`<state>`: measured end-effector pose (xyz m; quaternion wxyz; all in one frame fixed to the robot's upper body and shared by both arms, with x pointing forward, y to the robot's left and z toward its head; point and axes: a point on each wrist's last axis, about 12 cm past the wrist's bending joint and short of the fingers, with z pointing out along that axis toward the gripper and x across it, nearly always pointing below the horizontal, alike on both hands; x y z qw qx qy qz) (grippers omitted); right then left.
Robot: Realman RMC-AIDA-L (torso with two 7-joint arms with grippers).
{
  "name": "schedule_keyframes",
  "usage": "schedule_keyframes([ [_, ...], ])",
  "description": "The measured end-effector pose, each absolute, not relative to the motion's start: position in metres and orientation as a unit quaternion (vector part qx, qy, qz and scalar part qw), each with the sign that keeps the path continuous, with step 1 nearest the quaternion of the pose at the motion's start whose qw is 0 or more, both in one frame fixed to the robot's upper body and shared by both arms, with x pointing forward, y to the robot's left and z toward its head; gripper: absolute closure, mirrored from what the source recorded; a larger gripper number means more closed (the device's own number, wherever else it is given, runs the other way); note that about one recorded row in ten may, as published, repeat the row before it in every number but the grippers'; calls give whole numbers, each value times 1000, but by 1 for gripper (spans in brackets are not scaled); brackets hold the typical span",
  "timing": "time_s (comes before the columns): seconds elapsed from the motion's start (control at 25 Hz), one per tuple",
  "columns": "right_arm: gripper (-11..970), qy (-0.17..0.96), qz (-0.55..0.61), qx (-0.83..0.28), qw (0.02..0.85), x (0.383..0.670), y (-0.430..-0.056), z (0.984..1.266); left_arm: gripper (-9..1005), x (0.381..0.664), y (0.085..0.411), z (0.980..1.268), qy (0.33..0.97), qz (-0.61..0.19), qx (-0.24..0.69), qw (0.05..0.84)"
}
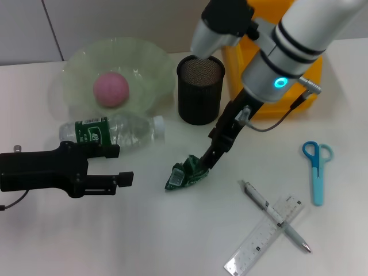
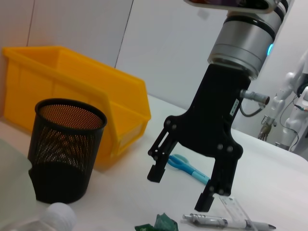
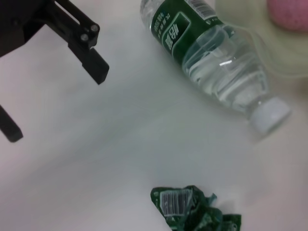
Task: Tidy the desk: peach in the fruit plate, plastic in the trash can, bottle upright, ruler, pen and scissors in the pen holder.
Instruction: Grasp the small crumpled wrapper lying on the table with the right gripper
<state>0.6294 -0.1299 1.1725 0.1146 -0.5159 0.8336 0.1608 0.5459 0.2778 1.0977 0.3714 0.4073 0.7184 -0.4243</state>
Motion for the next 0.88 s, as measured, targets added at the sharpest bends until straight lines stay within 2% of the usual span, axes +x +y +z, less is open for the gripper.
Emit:
schedule_keyframes([
  [0.88,127,816,191,-529,135,623,-116,1141,182,540,283,1093,727,-425,398,364],
])
